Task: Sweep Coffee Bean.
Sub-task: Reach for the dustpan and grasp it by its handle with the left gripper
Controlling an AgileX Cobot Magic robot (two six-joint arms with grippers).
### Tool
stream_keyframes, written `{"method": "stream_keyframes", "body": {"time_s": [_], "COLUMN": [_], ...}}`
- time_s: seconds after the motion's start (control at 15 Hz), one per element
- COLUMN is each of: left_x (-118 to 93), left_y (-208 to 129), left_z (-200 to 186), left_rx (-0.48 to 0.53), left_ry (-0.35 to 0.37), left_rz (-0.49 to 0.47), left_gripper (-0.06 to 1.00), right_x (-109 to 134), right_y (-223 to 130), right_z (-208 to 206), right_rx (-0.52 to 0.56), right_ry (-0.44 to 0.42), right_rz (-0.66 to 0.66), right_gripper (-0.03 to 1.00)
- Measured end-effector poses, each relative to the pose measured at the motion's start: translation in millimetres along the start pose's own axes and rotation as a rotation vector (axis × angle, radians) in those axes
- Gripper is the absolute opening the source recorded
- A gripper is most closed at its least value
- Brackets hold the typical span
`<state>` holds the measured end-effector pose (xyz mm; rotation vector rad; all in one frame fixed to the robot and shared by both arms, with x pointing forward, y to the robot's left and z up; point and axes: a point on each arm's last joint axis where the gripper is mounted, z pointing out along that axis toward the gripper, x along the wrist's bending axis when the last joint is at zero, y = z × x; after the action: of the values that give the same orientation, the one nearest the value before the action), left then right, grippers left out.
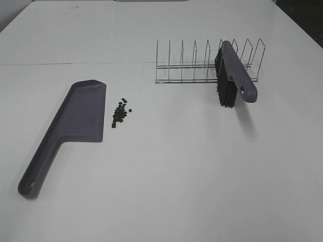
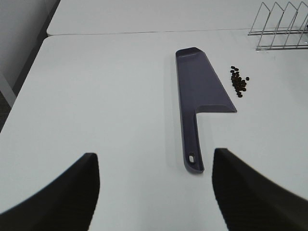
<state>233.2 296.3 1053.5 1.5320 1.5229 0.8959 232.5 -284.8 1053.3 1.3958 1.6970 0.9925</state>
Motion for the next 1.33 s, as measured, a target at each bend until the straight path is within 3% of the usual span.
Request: {"method": "stream_keyframes", "body": {"time_s": [0.67, 0.8, 0.93, 1.13, 1.33], "left_x": [0, -1, -1, -1, -6], "left_y": [0, 15, 43, 94, 122], "left_z": [0, 0, 9, 41, 73], "left_rx": [-0.002, 0.003, 0.084, 0.336, 0.502], "left_ry": [-0.004, -0.004, -0.002, 0.011, -0.038], "left_rz": [-0.002, -0.004, -0.02, -0.118, -0.193], "left_gripper": [0.63, 0.63, 0.63, 0.63, 0.65], "right_x": [0, 0, 0, 0, 0], "right_y": [0, 0, 0, 0, 0], "right_z": [0, 0, 0, 0, 0], "right_rx": [0.0, 0.0, 0.0, 0.0, 0.0], "right_ry": [0.0, 0.0, 0.0, 0.0, 0.0], "right_rz": [0.0, 0.0, 0.0, 0.0, 0.0], "right_gripper": [0.65, 0.65, 0.65, 0.65, 0.65]}}
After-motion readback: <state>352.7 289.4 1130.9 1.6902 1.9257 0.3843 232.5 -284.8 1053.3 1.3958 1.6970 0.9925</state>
